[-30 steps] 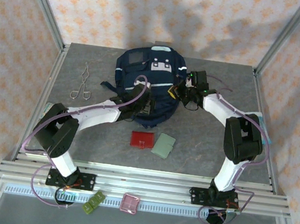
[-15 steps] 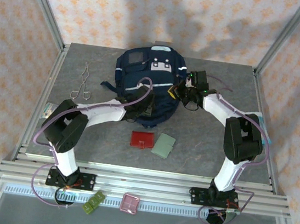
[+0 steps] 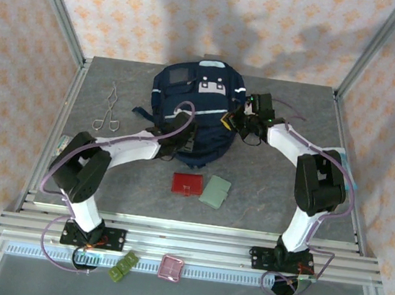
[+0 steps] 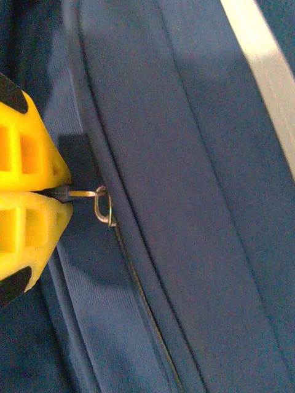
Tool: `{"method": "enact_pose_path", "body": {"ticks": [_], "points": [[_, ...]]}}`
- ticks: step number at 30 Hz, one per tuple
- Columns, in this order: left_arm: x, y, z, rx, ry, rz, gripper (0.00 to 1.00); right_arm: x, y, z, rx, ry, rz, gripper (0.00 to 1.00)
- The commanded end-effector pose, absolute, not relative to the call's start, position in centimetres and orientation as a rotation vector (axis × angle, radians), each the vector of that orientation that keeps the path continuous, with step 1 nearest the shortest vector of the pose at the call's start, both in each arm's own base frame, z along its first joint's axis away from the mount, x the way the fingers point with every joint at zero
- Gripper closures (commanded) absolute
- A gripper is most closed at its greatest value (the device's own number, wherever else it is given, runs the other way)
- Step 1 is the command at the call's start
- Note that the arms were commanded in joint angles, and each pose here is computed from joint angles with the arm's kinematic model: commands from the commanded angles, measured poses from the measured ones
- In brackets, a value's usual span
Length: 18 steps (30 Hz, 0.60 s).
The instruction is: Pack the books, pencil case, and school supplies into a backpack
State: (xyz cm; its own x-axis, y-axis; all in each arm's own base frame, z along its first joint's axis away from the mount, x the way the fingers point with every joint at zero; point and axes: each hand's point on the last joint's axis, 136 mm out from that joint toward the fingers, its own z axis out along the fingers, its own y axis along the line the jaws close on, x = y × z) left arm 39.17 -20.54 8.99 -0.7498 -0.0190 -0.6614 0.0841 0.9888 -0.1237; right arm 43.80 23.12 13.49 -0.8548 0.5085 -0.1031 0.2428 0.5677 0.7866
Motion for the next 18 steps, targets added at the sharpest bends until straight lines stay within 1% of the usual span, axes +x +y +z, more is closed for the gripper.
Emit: {"method": "enact_pose_path", "body": {"ticks": [1,4,7,11,17,18], "points": [[38.9,-14.6,9.1,-0.044,2.413,-0.008,1.0,45.1,21.9,16.2,0.593,2.374,1.181,1.0],[39.2,-12.9,9.3,-0.08,2.407,0.018,1.0,45.0,22.0,16.4,0.587,2.365,1.191,1.0],[39.5,-13.9,9.8,-0.053,2.405,-0.037,1.0,45.2,21.9,16.6,0.581,2.364,1.186,1.0],[39.3,-16.8,11.3,0.035,2.377,-0.124,1.0,46.1,21.3,17.2,0.571,2.357,1.166,1.0],[38.6,-22.6,13.6,0.168,2.337,-0.276,1.0,49.6,18.4,18.2,0.622,2.321,1.082,1.0],[38.6,-23.8,14.1,0.183,2.323,-0.317,1.0,50.1,17.8,18.2,0.638,2.318,1.062,0.97]]}}
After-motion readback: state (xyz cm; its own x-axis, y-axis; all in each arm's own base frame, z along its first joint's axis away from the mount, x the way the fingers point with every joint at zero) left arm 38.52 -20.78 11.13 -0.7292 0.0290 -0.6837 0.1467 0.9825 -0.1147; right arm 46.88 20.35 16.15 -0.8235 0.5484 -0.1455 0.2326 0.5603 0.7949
